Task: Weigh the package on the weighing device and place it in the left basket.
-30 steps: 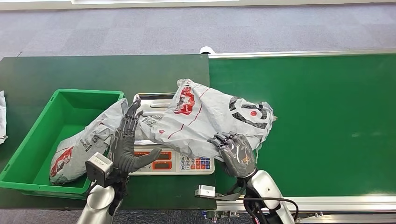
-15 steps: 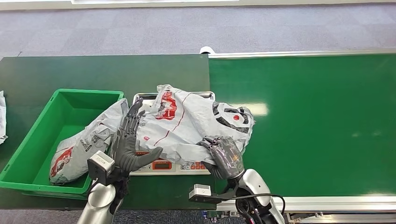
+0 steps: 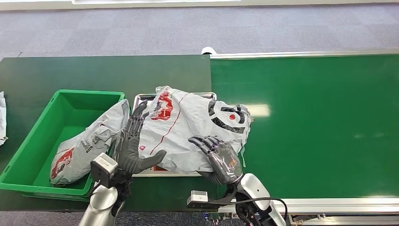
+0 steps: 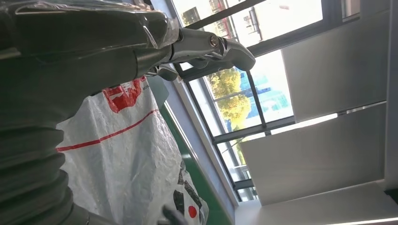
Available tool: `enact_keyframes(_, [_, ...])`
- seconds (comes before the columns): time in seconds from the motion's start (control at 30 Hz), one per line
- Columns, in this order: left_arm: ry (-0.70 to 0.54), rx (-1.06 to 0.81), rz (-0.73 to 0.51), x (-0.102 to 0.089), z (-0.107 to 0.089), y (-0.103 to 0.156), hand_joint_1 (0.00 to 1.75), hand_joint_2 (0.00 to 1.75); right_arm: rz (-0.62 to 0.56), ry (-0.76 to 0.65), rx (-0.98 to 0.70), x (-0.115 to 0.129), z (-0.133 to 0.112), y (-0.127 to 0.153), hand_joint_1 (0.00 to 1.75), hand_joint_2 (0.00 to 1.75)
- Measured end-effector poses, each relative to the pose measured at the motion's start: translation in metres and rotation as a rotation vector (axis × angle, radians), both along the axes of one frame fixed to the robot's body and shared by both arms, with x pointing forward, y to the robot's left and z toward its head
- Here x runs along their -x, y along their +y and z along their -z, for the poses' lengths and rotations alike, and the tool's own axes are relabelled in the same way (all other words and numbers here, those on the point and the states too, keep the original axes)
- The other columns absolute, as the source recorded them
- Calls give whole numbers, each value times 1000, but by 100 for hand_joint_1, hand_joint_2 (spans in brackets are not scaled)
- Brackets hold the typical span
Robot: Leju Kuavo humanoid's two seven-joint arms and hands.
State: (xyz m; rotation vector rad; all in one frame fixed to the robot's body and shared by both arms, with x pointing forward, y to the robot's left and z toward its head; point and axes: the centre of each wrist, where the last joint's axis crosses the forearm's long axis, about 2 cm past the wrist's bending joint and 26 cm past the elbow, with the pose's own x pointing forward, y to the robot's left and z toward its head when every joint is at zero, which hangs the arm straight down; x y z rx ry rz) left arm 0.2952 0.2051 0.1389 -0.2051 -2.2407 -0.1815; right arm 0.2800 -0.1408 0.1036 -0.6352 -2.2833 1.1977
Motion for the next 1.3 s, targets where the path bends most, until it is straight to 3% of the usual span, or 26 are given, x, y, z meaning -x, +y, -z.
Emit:
enact_keyframes(0.17, [1,-1,2,0,0,0,0,175,-10,-17,-102,1,-2,-1,0,175])
enact_keyframes(0.33, [6,-2,5,0,0,-1,0,175,-104,97,-305,1,-9,-1,0,175])
enact_keyframes(0.53, [10,-3,6,0,1,-1,0,175,-138,116,-356,1,-14,-1,0,175])
enact_keyframes(0.67, [11,-4,7,0,1,-2,0,175,-229,281,-453,2,-13,-4,0,0])
enact_keyframes(0.83, [25,-39,5,2,4,-1,0,175,-343,511,-539,6,-8,-14,0,0])
enact_keyframes(0.93, [52,-175,-18,2,7,-3,0,175,-338,535,-531,5,-6,-22,0,0])
enact_keyframes(1.13, [77,-657,1,4,23,-21,0,175,-340,547,-503,3,-6,-29,0,0])
enact_keyframes(1.3, [94,-836,43,11,37,-31,0,175,-347,549,-494,1,-7,-29,0,0])
